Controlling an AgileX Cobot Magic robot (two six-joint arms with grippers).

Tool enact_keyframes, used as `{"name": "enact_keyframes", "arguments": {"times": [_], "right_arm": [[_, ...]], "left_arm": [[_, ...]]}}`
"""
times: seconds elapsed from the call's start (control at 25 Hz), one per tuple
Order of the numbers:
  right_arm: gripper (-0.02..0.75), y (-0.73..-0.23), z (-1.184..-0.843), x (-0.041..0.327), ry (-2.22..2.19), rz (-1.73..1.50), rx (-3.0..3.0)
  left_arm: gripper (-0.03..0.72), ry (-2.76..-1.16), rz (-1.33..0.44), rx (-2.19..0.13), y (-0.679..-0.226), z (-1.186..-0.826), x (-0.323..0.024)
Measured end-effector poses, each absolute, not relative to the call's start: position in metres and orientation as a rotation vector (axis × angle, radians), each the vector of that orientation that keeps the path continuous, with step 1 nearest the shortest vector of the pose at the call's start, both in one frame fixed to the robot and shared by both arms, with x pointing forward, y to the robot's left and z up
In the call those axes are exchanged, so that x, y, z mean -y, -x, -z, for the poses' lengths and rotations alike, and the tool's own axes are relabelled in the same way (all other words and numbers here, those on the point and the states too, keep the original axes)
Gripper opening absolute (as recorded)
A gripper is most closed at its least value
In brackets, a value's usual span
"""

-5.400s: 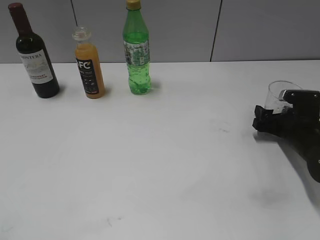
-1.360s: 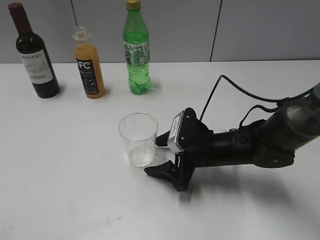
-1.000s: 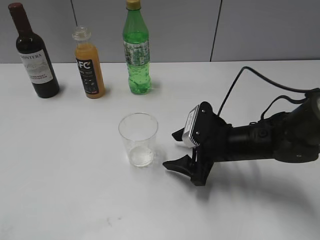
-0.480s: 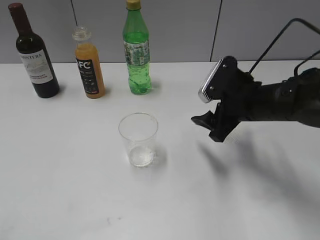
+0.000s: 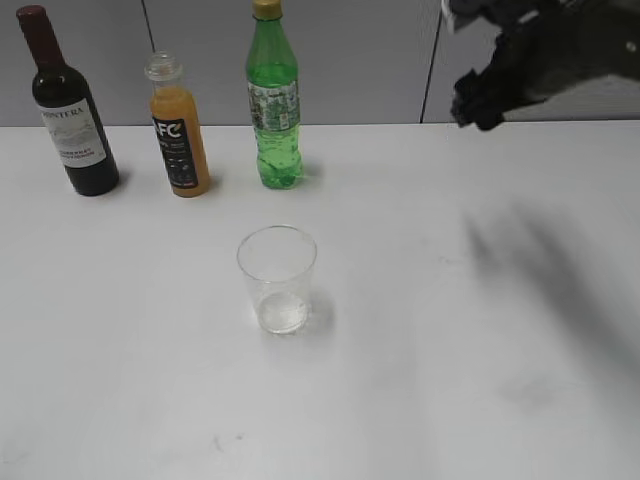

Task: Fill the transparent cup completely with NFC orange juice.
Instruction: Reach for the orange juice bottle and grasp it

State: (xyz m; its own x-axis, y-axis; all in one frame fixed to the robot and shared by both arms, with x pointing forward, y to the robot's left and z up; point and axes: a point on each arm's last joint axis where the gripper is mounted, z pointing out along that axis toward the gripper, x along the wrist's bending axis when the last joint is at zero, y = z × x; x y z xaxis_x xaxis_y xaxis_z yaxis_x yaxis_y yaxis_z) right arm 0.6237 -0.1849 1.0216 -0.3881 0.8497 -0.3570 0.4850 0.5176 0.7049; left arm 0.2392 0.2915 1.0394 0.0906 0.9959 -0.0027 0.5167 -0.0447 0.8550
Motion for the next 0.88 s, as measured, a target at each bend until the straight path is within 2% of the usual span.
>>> {"name": "enact_keyframes", "arguments": {"times": [0.2, 0.4, 0.6, 0.88], "right_arm": [[0.596, -0.652, -1.076, 0.218, -1.373, -0.683, -1.846], [0.596, -0.666, -1.100, 0.262, -1.629, -0.681, -1.768], [0.596, -0.667, -1.099, 0.291, -1.817, -0.652, -1.812], [0.594, -0.650, -1.091, 0.297, -1.904, -0.438, -2.001]], "left_arm": [[0.233, -1.655, -0.849, -1.514, -0.239, -1.039, -0.291], [0.233, -1.655, -0.849, -1.514, -0.239, -1.039, -0.291], [0.233, -1.655, -0.849, -1.514, -0.239, -1.039, -0.291], [0.233, -1.655, -0.849, -1.514, -0.239, -1.039, -0.291]]}}
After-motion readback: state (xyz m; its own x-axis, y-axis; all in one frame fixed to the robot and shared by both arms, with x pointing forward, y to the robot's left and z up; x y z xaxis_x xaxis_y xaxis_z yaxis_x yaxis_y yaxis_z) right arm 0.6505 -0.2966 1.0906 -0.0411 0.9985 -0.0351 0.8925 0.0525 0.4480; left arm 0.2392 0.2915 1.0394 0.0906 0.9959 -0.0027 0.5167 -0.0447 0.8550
